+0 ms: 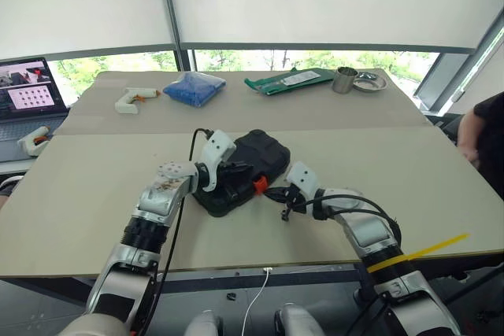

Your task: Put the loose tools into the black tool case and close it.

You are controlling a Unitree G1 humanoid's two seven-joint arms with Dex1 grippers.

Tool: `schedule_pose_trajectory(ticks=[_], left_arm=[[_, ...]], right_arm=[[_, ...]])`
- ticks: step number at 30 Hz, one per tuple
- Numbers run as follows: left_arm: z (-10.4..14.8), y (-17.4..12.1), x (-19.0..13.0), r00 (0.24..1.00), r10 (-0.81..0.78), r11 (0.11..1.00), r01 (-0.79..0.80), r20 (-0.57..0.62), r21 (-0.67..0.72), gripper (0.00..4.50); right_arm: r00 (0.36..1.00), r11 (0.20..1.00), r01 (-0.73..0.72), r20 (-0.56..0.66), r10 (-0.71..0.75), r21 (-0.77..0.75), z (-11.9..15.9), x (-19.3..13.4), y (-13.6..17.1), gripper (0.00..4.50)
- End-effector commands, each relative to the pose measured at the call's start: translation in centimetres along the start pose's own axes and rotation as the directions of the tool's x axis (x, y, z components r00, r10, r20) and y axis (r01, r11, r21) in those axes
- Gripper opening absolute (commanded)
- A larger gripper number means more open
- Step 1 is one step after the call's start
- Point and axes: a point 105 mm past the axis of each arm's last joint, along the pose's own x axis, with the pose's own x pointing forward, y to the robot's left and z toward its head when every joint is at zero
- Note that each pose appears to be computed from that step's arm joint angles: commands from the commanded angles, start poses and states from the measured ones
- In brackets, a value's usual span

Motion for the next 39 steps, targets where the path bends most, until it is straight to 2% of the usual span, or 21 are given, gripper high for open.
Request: schedule_pose_trajectory(ticks=[1,15,20,26,39], left_arm=[[-7.2,-1.7,0.4,0.979,-0.048,0.983,0.012,-0.199,-0.182,0.00],[-7.5,-1.7,0.4,0.978,-0.047,0.980,0.006,-0.203,-0.199,0.00],[-7.4,-1.8,0.5,0.977,-0.054,0.979,0.011,-0.205,-0.205,0.00],[-7.3,-1.7,0.4,0.977,-0.054,0.978,0.011,-0.205,-0.207,0.00],[-7.5,-1.5,0.3,0.977,-0.047,0.976,0.000,-0.209,-0.218,0.00]], right_arm=[[0.990,0.995,0.013,0.139,0.000,-0.094,4.8,-0.3,-0.4,0.03],[0.997,0.995,0.013,0.076,-0.006,-0.101,4.1,0.9,-1.1,0.03],[0.997,0.998,-0.047,0.062,0.050,-0.051,4.1,1.7,-0.4,0.03],[0.998,0.998,-0.043,0.045,0.045,-0.044,3.8,2.5,-0.6,0.03],[0.997,0.999,-0.029,0.067,0.031,-0.030,4.3,3.2,-0.9,0.03]])
